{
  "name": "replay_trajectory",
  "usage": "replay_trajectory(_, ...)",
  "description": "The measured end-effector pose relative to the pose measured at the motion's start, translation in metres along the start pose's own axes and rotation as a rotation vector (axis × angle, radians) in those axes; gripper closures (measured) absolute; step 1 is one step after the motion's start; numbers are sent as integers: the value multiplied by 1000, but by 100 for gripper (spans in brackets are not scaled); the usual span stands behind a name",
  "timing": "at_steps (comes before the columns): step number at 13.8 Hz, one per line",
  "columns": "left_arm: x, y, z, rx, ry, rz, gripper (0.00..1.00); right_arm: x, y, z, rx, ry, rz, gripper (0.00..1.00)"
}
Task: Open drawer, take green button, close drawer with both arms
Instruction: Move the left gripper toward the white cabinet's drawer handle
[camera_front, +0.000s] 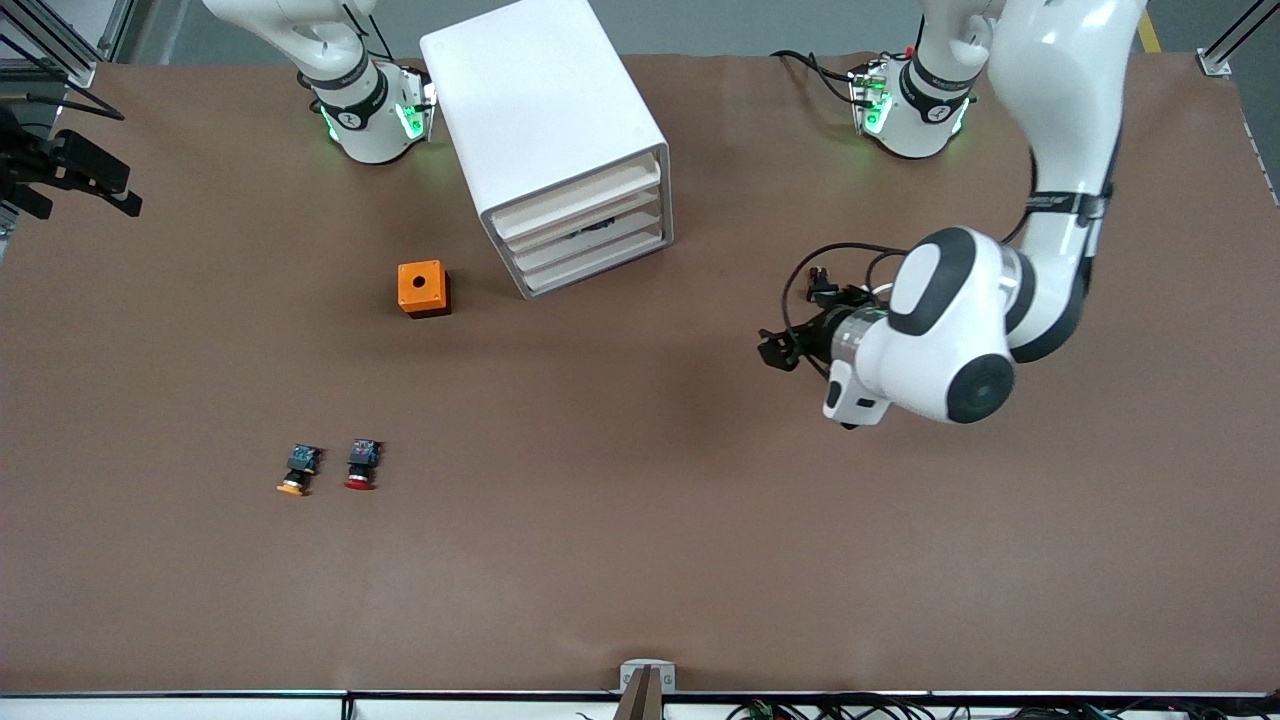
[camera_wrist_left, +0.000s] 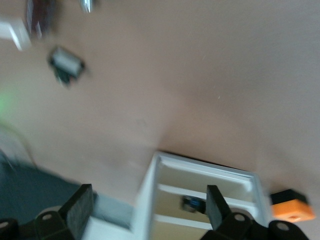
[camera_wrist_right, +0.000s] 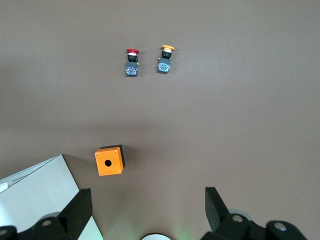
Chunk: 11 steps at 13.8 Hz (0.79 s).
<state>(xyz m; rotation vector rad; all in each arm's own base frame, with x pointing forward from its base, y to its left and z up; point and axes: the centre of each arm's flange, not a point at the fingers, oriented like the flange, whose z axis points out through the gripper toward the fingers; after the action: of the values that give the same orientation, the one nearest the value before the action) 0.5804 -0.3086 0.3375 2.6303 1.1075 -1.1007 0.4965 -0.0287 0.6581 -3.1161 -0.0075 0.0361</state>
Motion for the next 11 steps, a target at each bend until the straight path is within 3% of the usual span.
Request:
replay_trajectory(4, -6, 29, 44, 30, -180, -455, 0, 0, 0, 0, 0, 0, 0, 0)
replay_trajectory(8, 5, 50, 90, 135, -304, -818, 0, 0, 0, 0, 0, 0, 0, 0)
replay_trajectory(11, 27, 57, 128, 245, -415, -1011, 0, 0, 0, 0, 0, 0, -1, 0)
